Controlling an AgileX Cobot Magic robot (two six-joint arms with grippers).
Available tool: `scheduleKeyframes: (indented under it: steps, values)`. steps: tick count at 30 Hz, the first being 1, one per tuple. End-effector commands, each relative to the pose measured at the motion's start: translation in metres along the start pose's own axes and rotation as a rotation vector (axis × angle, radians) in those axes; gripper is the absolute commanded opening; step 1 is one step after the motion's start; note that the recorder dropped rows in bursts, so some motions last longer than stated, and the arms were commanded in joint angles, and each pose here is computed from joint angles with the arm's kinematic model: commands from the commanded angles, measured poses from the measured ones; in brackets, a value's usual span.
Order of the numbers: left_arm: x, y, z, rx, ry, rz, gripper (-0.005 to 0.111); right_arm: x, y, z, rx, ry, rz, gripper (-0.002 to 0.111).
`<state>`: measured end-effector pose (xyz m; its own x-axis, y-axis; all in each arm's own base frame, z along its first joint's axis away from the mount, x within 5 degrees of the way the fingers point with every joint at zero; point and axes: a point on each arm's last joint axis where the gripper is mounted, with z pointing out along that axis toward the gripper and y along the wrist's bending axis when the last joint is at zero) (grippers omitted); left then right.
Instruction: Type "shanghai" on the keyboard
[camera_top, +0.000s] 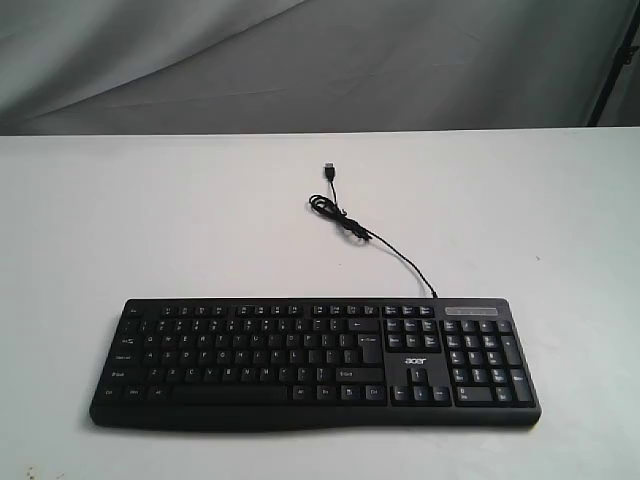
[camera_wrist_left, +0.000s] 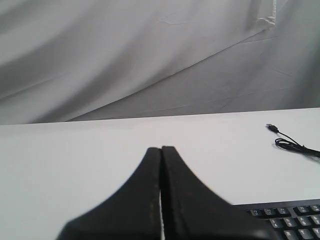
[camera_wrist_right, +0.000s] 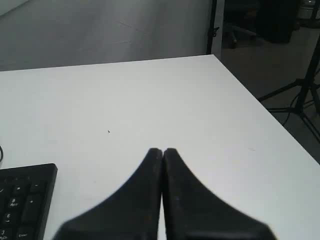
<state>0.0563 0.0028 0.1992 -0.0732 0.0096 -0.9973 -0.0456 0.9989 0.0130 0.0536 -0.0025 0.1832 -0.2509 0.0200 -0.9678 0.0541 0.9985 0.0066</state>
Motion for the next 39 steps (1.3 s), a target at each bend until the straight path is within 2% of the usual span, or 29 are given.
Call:
scheduleKeyframes:
  steps: [1,9,17,18,21,22,23,27,31,33,36,39]
  values:
    - [0.0,0.0,0.0,0.007,-0.007,-0.002,0.0,0.001,-0.001,0.0,0.011,-0.001,-0.011,0.0]
    - [0.0,0.0,0.0,0.007,-0.007,-0.002,0.0,-0.001,-0.001,0.0,0.017,-0.016,-0.029,0.0]
    - [0.0,0.0,0.0,0.007,-0.007,-0.002,0.0,-0.039,-0.001,-0.009,0.022,-0.455,-0.035,0.0]
    - [0.0,0.0,0.0,0.007,-0.007,-0.002,0.0,-0.045,-0.001,-0.012,0.015,-0.526,0.012,0.0]
    - [0.0,0.0,0.0,0.007,-0.007,-0.002,0.0,-0.061,-0.009,-0.024,-0.082,-0.756,0.503,0.0]
    - [0.0,0.0,0.0,0.007,-0.007,-0.002,0.0,-0.066,-0.012,-0.03,-0.108,-0.841,0.583,0.0]
    - [0.0,0.0,0.0,0.007,-0.007,-0.002,0.0,-0.071,-0.011,-0.036,-0.153,-0.922,0.599,0.0]
    - [0.0,0.0,0.0,0.007,-0.007,-0.002,0.0,-0.082,0.009,-0.044,-0.335,-0.933,0.422,0.0]
    - [0.0,0.0,0.0,0.007,-0.007,-0.002,0.0,-0.112,0.024,-0.05,-0.525,-0.841,0.449,0.0]
    - [0.0,0.0,0.0,0.007,-0.007,-0.002,0.0,-0.133,0.029,-0.048,-0.542,-0.807,0.374,0.0]
    - [0.0,0.0,0.0,0.007,-0.007,-0.002,0.0,-0.175,0.037,-0.041,-0.545,-0.775,0.172,0.0]
    - [0.0,0.0,0.0,0.007,-0.007,-0.002,0.0,-0.218,0.043,-0.018,-0.555,-0.699,0.047,0.0]
